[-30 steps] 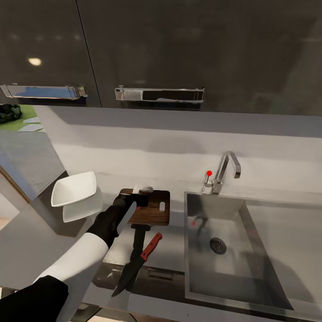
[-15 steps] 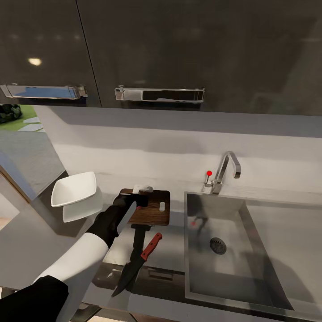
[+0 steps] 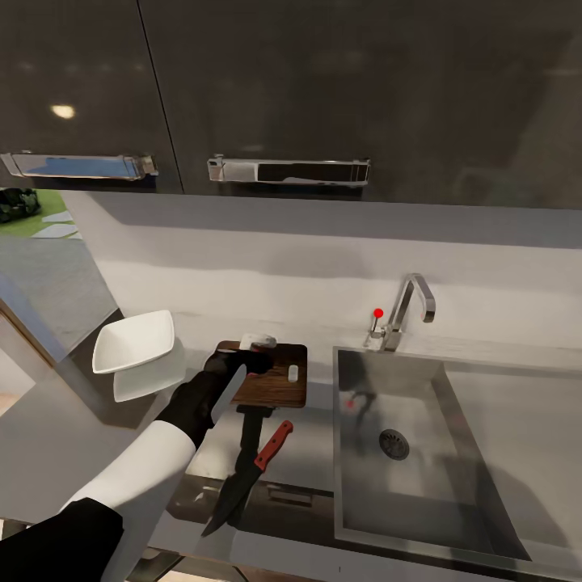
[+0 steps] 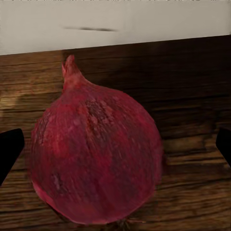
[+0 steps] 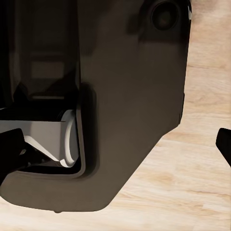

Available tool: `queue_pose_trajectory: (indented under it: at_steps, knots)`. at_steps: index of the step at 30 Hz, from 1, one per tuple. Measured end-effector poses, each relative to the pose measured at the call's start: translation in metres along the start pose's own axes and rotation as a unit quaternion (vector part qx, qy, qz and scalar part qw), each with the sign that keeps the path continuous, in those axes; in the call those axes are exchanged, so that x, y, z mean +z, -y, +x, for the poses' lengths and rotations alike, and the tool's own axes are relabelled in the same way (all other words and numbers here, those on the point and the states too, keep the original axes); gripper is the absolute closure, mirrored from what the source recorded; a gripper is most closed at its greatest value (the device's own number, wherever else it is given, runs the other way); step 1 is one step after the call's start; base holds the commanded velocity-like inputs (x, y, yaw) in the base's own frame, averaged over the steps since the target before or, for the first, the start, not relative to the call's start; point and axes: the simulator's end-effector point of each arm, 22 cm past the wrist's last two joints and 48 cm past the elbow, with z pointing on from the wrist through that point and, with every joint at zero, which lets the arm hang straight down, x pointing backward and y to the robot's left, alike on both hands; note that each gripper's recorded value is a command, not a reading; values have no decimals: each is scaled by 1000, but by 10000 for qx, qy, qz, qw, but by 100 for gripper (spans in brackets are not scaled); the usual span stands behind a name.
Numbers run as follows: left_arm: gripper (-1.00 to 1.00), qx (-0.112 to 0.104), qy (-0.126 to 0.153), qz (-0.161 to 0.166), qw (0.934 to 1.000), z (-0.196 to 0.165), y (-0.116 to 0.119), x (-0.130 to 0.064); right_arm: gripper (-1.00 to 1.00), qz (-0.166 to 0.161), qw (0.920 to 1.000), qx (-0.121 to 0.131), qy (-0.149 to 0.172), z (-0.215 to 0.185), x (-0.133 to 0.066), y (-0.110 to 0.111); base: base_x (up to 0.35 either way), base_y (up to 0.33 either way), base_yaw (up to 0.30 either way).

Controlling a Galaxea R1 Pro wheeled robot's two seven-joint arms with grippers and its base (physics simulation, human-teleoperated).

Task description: In the kitchen, take the Vidalia onion out of the sink, dice it on the chopping board with the paring knife, put the diced onion into the bowl on the countertop, then place both the paring knife and the chopping board into the sink.

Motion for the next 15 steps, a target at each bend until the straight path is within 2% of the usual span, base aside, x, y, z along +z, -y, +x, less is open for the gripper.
queue_pose_trajectory:
  at_steps: [9,15]
  knots:
    - [-100,0,86,3,10000,-8,1,-3,-100,0,10000,0,0,0,0,0,0,0,0]
    - [-100,-4,664,72,9978,-58,6,-27,-100,0,10000,0,1,0,0,0,0,0,0]
